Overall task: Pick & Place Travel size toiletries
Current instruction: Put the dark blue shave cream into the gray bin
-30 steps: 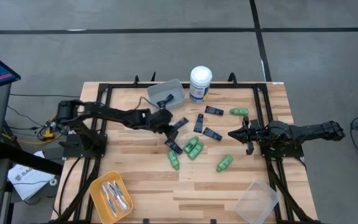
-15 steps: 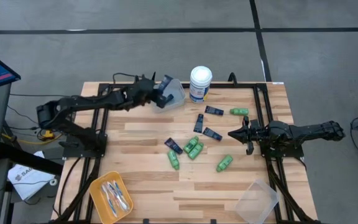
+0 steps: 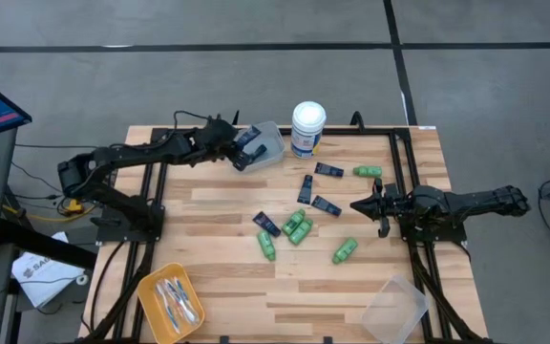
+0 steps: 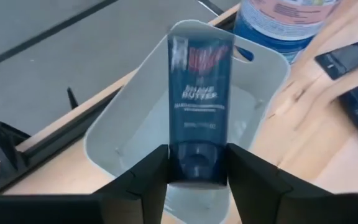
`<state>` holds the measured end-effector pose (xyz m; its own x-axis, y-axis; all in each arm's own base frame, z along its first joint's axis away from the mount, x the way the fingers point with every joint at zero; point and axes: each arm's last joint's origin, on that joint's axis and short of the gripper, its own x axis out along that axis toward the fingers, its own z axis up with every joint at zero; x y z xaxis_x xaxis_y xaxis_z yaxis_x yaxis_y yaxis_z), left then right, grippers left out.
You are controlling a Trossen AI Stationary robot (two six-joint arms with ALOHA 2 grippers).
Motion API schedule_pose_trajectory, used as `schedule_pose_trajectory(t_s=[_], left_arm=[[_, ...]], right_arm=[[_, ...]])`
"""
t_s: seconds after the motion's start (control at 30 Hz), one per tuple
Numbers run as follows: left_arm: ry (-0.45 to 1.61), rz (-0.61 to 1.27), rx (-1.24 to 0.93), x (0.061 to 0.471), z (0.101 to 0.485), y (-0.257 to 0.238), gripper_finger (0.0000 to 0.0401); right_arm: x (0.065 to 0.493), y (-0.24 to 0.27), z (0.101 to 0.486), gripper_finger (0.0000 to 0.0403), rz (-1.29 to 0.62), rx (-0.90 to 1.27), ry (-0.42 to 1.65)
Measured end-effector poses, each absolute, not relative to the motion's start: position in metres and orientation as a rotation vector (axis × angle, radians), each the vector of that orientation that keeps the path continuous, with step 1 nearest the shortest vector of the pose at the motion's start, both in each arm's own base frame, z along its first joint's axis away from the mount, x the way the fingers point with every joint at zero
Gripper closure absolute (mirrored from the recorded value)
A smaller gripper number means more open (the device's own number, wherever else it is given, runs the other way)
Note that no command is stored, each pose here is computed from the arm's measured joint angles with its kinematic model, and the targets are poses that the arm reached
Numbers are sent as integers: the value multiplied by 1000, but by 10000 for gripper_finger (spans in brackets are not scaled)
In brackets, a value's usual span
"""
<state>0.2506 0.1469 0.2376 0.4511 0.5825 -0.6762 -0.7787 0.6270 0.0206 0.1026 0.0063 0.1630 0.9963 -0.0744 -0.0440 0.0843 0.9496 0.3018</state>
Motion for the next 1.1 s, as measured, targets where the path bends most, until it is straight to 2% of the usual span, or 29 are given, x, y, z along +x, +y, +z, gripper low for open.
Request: schedule_pose_trajectory(t_s=[0.13, 0.33, 0.53, 0.67, 0.8, 0.97, 1.1], left_arm=[[735, 877, -299, 245, 228, 149, 229], [752, 848, -321, 241, 219, 148, 222], [669, 594, -381, 249, 233, 131, 177], [655, 376, -358, 261, 240, 101, 130], [659, 251, -300, 274, 240, 66, 97], [702, 143, -194, 289, 226, 33, 84], [734, 127, -183, 304, 206, 26, 85]], right_arm=[[103, 6, 163, 397, -80, 309, 31], [103, 6, 163, 397, -81, 360, 29], [103, 6, 163, 397, -80, 372, 28], [103, 6, 163, 397, -81, 386, 27], [103, 7, 163, 397, -78, 441, 26], [103, 7, 163, 397, -78, 473, 25], [103, 7, 163, 397, -79, 473, 28]])
